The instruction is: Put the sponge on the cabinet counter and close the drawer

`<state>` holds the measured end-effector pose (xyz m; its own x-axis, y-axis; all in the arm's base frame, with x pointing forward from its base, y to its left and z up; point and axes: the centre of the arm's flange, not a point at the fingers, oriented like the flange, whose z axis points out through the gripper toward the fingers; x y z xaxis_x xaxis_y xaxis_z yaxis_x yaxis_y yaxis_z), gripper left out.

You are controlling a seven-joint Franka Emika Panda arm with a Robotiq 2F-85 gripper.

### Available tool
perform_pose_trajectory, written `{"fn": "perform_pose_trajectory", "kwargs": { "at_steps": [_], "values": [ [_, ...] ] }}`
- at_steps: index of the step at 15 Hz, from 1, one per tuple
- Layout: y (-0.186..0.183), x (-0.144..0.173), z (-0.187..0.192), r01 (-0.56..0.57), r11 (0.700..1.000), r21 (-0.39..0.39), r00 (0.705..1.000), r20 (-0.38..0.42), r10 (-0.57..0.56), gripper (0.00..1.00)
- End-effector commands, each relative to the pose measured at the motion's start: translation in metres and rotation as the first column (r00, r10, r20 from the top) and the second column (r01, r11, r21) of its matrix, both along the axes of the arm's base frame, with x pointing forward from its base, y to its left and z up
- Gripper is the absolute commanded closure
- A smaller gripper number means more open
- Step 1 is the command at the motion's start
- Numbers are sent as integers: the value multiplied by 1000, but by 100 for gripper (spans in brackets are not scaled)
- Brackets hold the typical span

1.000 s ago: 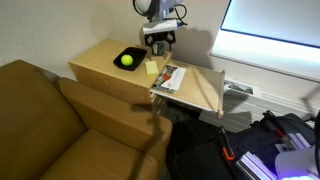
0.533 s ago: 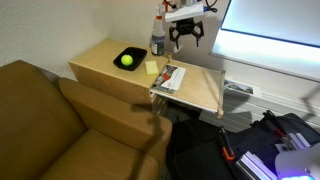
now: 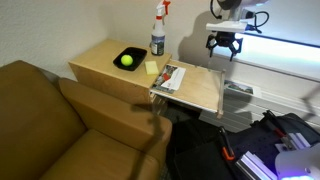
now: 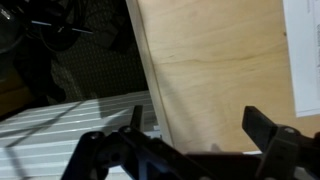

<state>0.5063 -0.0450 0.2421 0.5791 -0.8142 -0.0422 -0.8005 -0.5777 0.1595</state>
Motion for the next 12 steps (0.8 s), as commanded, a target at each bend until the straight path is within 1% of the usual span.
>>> {"fn": "perform_pose_trajectory", "kwargs": {
  "at_steps": [1, 2, 4, 5, 6, 8, 9, 11, 12],
  "values": [
    [-13, -8, -5, 15, 1000, 0, 1000, -4, -15, 0],
    [-16, -8, -4, 20, 1000, -1, 1000, -3, -20, 0],
    [-5, -2, -1, 3, 1000, 0, 1000, 8, -3, 0],
    [7, 12, -4, 11, 999, -37, 1000, 9, -11, 0],
    [-2, 24, -14, 51, 996, -69, 999, 19, -49, 0],
    [-43, 28, -27, 193, 980, -46, 981, 18, -193, 0],
    [-73, 20, -35, 255, 967, -31, 967, 22, -254, 0],
    [-118, 2, -48, 366, 930, -28, 930, 13, -366, 0],
    [-140, -6, -53, 426, 904, -27, 904, 6, -426, 0]
  ]
}}
